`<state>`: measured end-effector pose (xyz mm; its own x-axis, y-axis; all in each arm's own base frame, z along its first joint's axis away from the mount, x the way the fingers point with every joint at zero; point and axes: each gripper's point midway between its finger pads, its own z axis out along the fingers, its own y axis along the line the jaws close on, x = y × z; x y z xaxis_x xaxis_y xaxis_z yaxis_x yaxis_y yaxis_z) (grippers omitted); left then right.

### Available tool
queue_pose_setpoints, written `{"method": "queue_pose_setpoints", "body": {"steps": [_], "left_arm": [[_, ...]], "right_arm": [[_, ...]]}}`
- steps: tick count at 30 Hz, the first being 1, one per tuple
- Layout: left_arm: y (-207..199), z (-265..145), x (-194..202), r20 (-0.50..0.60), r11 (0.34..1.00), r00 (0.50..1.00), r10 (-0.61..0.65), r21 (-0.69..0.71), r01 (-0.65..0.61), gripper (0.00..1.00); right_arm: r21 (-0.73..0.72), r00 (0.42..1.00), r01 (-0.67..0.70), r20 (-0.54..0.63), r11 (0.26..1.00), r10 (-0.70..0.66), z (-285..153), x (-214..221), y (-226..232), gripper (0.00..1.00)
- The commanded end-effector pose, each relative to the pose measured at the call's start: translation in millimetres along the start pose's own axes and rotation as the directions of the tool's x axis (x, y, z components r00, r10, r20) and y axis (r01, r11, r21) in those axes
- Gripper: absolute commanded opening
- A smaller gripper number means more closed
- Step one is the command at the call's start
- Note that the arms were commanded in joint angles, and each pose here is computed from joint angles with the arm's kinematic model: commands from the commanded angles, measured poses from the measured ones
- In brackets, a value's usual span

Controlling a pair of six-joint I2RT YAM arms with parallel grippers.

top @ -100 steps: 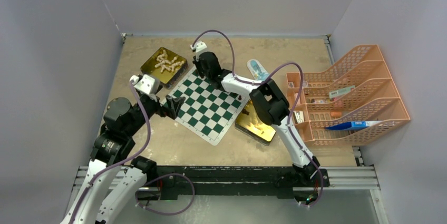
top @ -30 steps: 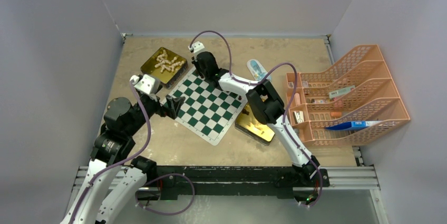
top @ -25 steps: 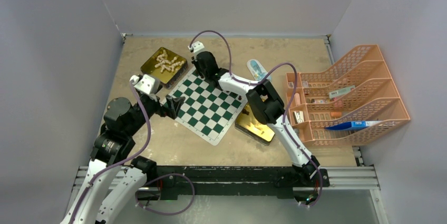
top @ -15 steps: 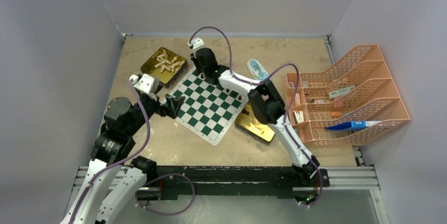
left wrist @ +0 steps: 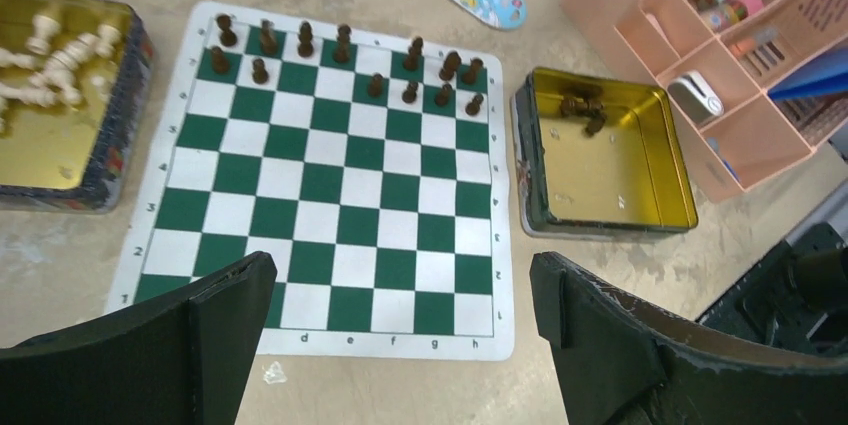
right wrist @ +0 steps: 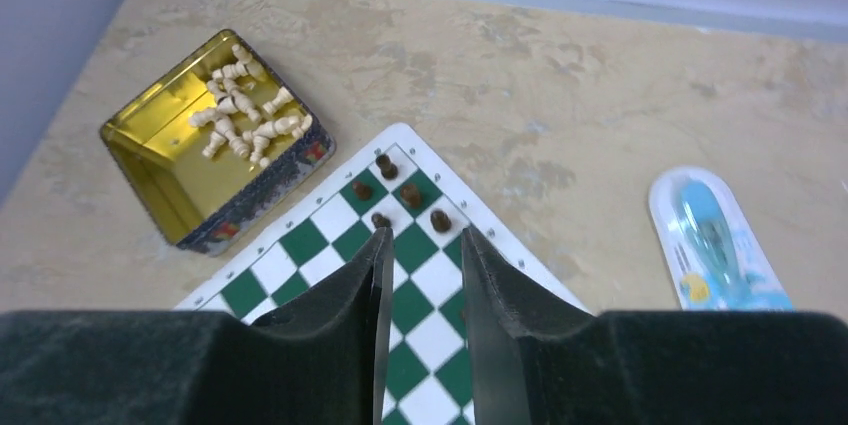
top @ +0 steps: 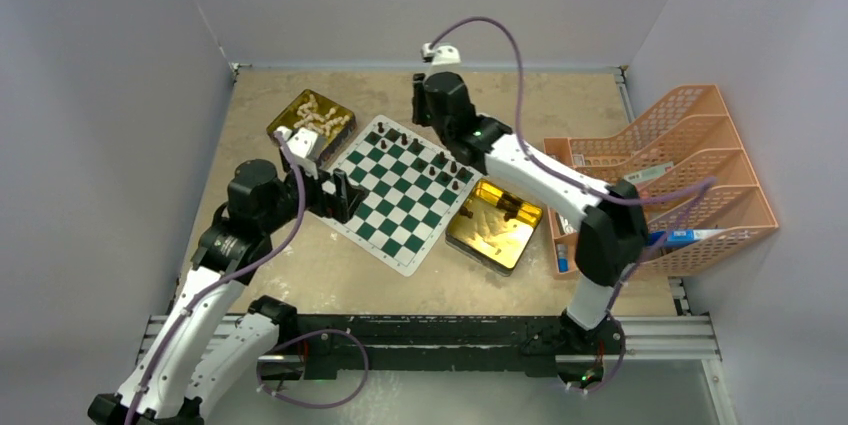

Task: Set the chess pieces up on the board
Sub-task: Pick up the chess piece from the storage box.

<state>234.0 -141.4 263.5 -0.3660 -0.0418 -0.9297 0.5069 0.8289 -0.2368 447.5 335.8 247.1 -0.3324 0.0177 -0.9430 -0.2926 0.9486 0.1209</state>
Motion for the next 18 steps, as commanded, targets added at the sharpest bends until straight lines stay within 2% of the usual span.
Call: {"method": "queue_pose_setpoints", "body": {"steps": [1,7,11,14,18], "left_arm": [[-13.2,3.6,-1.9,-0.015,0.996,1.000,0.027,0.087,-0.026,1.00],[-13.2,3.2,6.2,-0.009,0.994,0.999,0.052,0.101,-0.050,0.95],[-11.8,1.4,9.3,0.004,0.994,0.998,0.058,0.095,-0.058,0.92],[-12.1,1.4,9.2,0.010,0.993,0.998,0.065,0.098,-0.066,0.91],[-14.0,1.8,9.5,0.009,0.991,0.998,0.068,0.111,-0.069,0.89]], "right_arm": [[0.121,0.982,-0.151,-0.097,0.981,0.163,-48.4,27.0,-33.5,0.32],[0.298,0.928,-0.271,-0.172,0.915,0.330,-111.3,79.1,-77.5,0.31],[0.326,0.899,-0.312,-0.202,0.892,0.389,-140.5,111.5,-93.2,0.28],[0.172,0.917,-0.261,-0.264,0.950,0.299,-149.0,126.7,-86.1,0.28],[0.002,0.944,-0.227,-0.246,0.974,0.220,-156.5,133.4,-77.7,0.28]]}}
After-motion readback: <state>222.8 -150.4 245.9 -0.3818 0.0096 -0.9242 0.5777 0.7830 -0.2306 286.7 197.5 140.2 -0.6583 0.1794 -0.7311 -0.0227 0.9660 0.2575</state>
